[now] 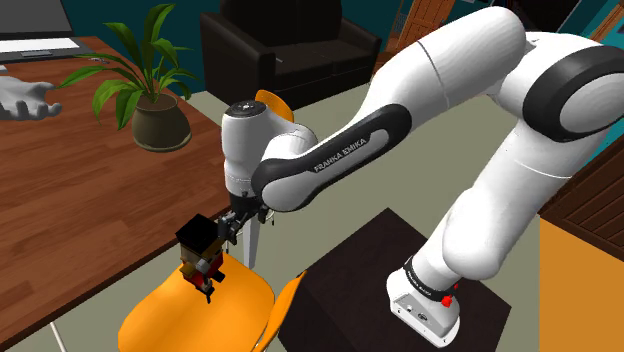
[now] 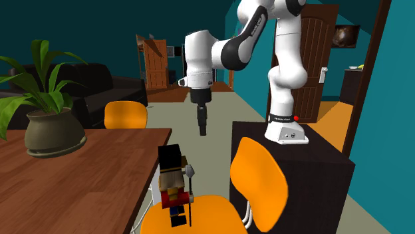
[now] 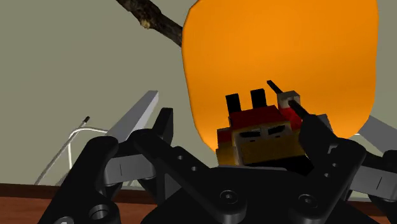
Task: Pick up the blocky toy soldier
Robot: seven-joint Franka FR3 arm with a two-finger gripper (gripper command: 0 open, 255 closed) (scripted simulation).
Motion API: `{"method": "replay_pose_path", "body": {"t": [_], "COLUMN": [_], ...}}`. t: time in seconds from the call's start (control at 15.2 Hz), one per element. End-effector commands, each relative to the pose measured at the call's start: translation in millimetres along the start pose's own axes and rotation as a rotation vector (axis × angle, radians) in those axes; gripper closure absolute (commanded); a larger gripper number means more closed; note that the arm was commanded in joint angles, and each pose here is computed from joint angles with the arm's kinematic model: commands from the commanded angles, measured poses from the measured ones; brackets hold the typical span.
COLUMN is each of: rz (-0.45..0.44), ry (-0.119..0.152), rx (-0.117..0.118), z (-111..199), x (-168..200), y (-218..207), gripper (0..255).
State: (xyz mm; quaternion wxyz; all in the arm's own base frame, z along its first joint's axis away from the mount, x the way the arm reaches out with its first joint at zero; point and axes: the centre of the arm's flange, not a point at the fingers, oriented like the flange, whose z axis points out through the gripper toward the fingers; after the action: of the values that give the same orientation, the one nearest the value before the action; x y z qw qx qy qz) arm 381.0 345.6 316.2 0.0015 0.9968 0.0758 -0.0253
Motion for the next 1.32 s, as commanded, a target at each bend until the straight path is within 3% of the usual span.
{"method": "replay_pose_path", "body": {"t": [0.0, 0.53, 1.12, 1.19, 1.25], "rz": [-0.017, -0.085, -0.085, -0.085, -0.085], "ry": [0.008, 0.035, 0.035, 0.035, 0.035], "rx": [-0.005, -0.028, -0.028, -0.028, -0.028], "z": [16, 73, 113, 112, 112], "x": [7, 31, 33, 33, 33], "y": [-24, -108, -108, -109, -109], "gripper": [0, 0, 0, 255, 255]}}
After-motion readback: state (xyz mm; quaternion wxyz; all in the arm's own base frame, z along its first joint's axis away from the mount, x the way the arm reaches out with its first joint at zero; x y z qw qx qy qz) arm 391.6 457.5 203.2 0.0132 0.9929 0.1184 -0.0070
